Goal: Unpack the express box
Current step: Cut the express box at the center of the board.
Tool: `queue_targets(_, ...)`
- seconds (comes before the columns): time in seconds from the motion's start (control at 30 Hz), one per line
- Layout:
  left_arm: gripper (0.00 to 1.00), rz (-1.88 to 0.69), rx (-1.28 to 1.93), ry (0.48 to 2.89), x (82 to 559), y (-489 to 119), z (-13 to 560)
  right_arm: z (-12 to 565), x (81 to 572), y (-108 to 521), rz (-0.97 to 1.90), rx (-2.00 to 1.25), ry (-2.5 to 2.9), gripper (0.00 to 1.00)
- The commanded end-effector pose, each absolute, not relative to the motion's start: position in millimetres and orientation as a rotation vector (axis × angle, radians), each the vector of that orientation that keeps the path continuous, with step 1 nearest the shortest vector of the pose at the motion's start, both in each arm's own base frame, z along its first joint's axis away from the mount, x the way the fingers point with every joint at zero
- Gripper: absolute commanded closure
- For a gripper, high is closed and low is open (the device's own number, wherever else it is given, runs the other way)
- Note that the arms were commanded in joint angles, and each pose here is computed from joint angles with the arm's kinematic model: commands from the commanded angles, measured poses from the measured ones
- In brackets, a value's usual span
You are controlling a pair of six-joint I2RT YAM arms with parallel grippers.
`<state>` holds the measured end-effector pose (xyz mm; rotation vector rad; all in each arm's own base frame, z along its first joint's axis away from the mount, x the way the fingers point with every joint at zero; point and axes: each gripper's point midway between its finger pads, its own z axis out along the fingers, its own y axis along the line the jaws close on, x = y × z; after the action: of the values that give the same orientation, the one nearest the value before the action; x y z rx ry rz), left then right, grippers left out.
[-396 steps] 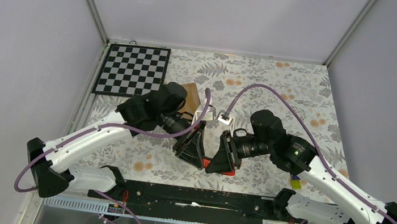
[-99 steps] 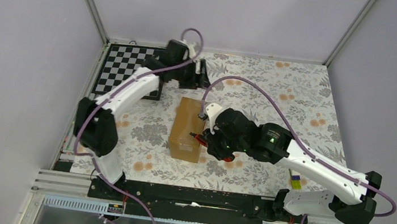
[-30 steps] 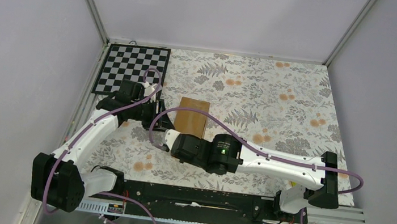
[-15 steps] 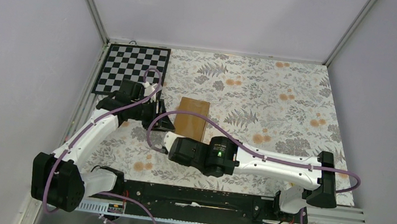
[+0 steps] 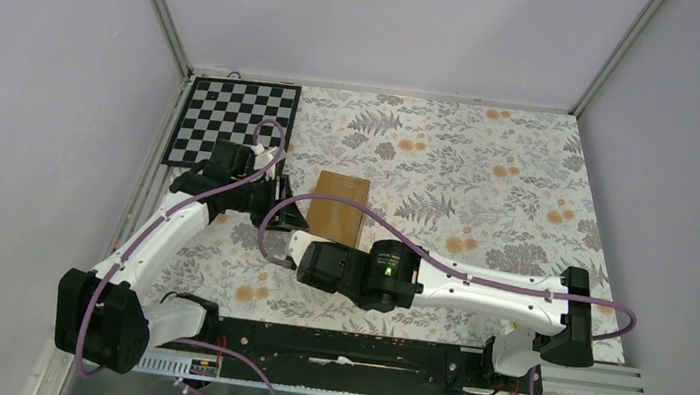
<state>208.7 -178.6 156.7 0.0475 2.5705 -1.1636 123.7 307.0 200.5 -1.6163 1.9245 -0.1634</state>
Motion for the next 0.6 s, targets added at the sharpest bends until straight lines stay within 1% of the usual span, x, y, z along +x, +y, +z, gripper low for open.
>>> queue_targets(0.0,0.57,-1.011,0.044,2.617,216,-165,137,219,130,314,-0.161,-1.559,1.886,1.0)
queue_targets(0.13,0.57,-1.009,0.043,2.618,215,-164,136,210,127,312,-0.174,-1.588,1.899,1.0)
queue_targets(0.57,0.57,-1.01,0.045,2.622,214,-164,135,224,123,318,-0.107,-1.563,1.89,1.0)
